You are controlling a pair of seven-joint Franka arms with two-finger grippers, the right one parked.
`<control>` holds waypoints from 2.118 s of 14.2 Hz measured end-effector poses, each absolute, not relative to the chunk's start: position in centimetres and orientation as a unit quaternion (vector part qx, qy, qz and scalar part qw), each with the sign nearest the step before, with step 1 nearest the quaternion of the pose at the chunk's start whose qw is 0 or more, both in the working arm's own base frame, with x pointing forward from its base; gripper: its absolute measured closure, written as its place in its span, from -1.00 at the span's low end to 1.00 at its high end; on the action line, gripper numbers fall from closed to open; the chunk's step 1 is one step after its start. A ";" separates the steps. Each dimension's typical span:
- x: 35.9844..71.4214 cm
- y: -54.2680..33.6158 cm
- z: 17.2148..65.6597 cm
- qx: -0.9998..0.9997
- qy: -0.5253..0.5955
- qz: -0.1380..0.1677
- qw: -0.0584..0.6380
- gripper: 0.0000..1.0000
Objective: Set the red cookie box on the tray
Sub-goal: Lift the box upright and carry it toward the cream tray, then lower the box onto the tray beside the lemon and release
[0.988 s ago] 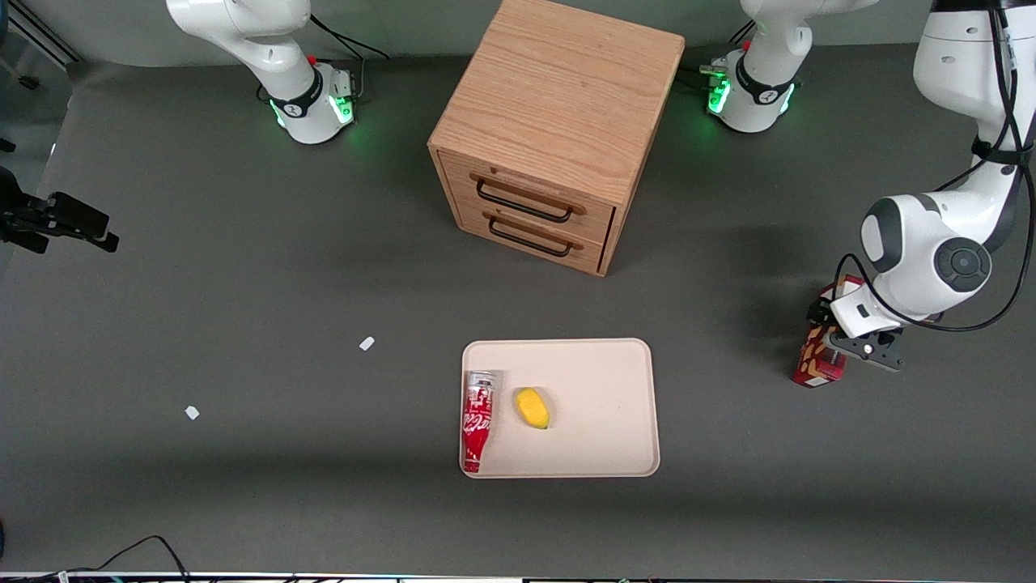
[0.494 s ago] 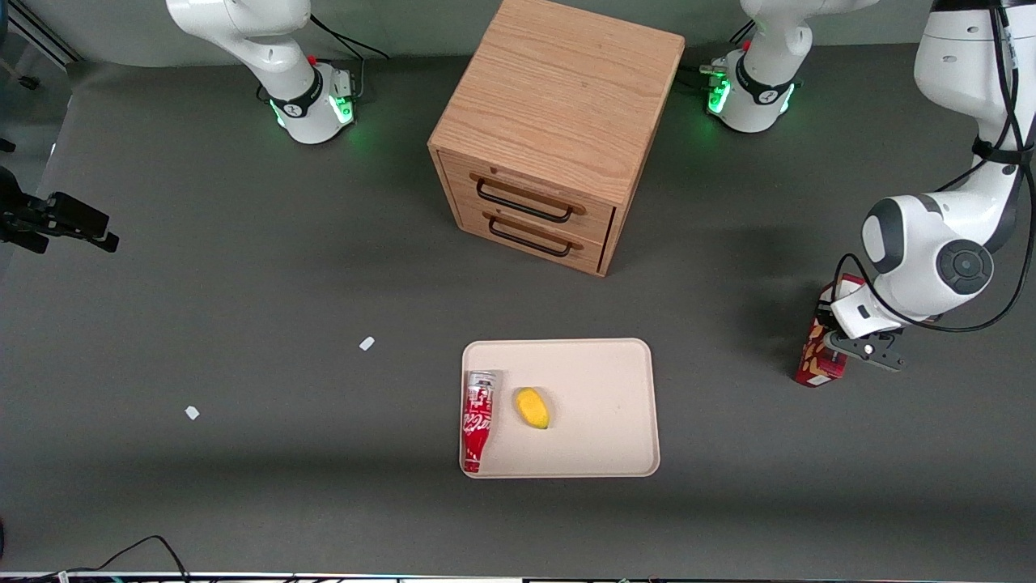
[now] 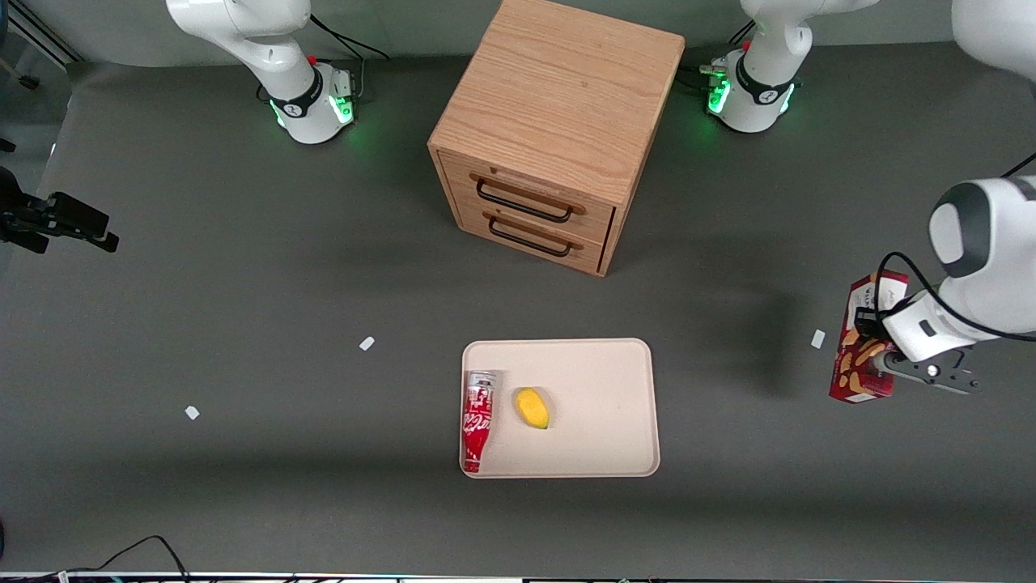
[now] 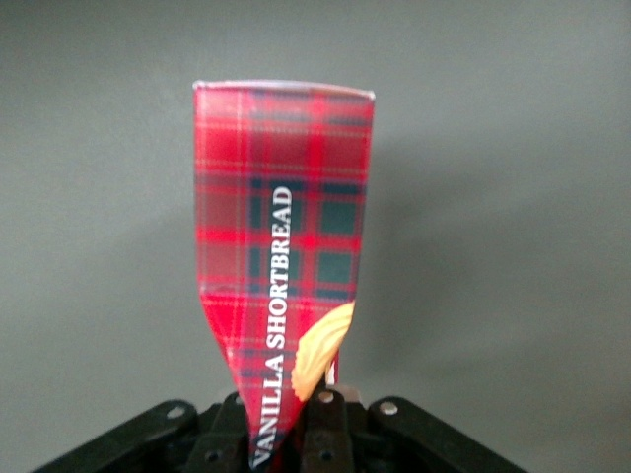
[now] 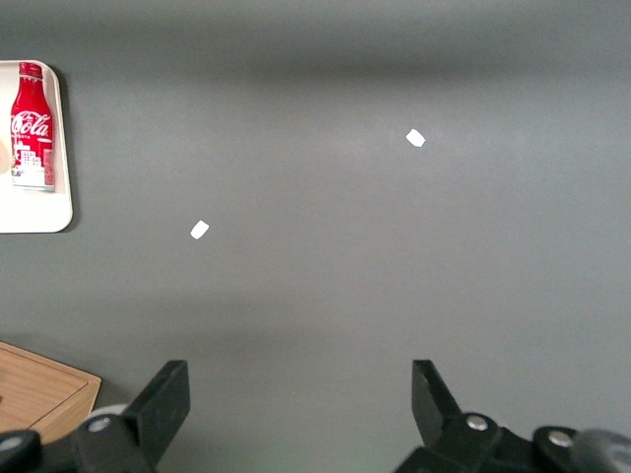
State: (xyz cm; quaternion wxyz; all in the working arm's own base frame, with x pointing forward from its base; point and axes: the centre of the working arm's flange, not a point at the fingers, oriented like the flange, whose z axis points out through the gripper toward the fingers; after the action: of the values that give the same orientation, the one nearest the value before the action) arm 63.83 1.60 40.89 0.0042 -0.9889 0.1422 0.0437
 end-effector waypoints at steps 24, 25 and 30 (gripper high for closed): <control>69.0 -30.1 23.8 -0.999 -0.024 0.018 -0.044 0.74; 68.9 -30.2 23.5 -0.999 -0.023 0.017 -0.042 0.74; 69.2 -30.8 24.1 -0.999 -0.038 -0.006 -0.034 -0.28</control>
State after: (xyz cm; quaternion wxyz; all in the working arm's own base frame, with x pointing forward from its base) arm 69.25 -30.83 24.09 -0.0340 -0.9987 -0.0381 -0.0062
